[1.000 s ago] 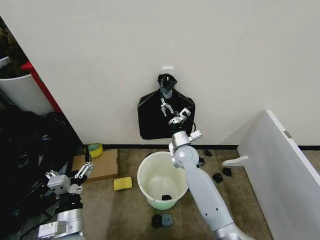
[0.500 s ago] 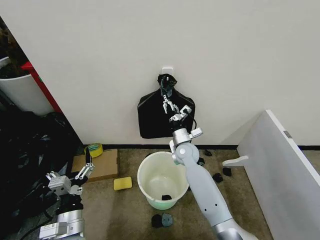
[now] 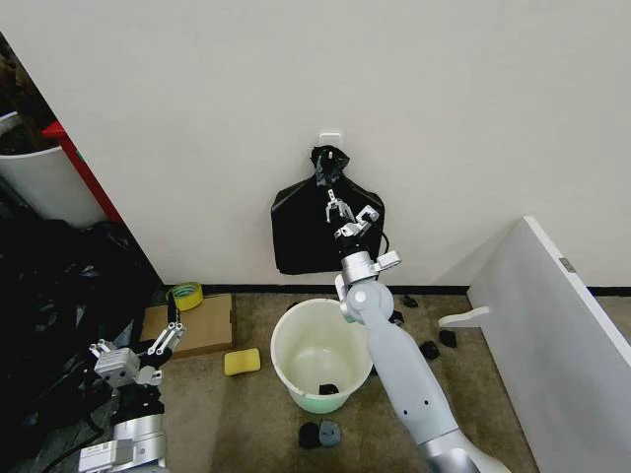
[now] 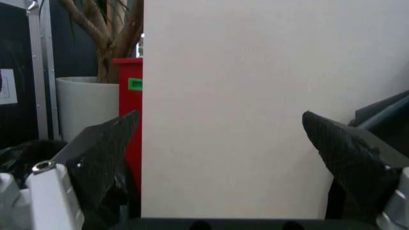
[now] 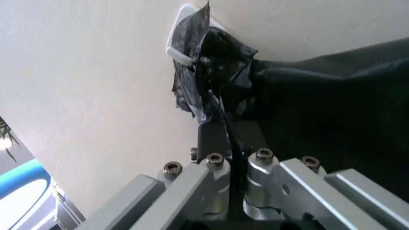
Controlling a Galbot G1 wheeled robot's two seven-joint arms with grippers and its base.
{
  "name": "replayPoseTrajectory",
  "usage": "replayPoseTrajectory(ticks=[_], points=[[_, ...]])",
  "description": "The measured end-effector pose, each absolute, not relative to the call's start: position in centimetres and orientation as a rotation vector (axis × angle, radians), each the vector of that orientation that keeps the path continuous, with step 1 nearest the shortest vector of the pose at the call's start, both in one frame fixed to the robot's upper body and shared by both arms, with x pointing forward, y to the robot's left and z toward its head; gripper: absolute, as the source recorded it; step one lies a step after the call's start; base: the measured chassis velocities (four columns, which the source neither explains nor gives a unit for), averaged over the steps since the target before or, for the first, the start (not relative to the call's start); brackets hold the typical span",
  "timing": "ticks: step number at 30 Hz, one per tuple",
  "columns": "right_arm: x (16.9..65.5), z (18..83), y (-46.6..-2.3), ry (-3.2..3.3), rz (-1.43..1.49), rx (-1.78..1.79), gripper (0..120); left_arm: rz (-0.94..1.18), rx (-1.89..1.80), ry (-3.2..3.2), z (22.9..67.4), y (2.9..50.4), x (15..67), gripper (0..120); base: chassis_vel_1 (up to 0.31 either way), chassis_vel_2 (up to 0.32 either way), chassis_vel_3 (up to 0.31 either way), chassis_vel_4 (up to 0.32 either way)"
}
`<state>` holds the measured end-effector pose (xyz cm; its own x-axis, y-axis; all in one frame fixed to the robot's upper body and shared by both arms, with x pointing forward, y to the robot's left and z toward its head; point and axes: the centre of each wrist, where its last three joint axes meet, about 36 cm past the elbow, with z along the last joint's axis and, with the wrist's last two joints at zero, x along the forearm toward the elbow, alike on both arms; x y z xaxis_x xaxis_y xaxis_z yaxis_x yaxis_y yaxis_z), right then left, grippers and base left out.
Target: Place the garbage bag over the trash bin.
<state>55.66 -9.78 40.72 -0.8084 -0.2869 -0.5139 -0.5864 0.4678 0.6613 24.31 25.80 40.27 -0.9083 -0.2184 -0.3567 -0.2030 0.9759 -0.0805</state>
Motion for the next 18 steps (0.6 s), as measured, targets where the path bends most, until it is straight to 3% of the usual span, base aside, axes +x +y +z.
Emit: replayPoseTrajectory(ticks=[18], points=[[46.6,35.1,-12.2,2.484,1.099,-0.923,0,-0.069,-0.333,2.731,40.6,25.8,24.6,100,0.000,0.000,0.000,0.000]])
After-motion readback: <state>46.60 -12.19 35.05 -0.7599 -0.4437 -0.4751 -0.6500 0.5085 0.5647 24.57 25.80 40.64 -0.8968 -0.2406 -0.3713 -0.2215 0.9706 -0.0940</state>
